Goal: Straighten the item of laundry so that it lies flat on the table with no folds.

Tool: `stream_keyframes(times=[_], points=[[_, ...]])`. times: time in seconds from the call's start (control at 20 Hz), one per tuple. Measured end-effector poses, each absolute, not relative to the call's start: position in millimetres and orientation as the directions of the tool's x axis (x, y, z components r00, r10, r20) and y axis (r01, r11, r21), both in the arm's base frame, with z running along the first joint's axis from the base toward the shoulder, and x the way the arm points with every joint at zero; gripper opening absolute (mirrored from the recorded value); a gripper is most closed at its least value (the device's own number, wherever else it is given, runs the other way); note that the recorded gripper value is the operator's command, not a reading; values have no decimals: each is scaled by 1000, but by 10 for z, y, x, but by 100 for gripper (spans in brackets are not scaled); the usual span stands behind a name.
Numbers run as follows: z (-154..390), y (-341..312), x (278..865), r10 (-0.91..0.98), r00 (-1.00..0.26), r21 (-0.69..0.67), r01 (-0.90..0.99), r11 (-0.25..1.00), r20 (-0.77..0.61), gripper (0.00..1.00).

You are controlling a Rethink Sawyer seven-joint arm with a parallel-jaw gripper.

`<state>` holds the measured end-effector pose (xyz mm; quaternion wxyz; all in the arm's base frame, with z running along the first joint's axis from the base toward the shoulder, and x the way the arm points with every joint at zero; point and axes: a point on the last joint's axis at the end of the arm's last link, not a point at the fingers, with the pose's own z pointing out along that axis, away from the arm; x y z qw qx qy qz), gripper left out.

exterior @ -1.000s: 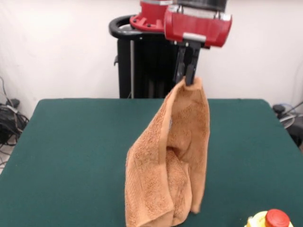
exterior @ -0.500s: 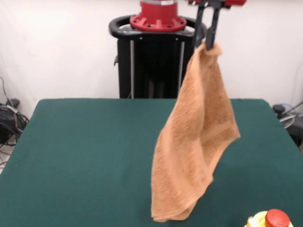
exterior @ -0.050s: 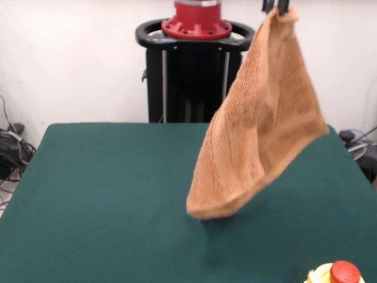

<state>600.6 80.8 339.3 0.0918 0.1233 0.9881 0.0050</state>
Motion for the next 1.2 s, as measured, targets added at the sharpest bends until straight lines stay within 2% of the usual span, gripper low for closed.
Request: stream_keyframes(times=[0.3, 0.85, 1.2], points=[[3600, 731, 6003, 280, -937, 66, 273, 960, -207, 0], [3954, -82, 5886, 436, -866, 122, 419, 900, -246, 0], [3911, -421, 5589, 563, -804, 195, 531, 825, -191, 0]])
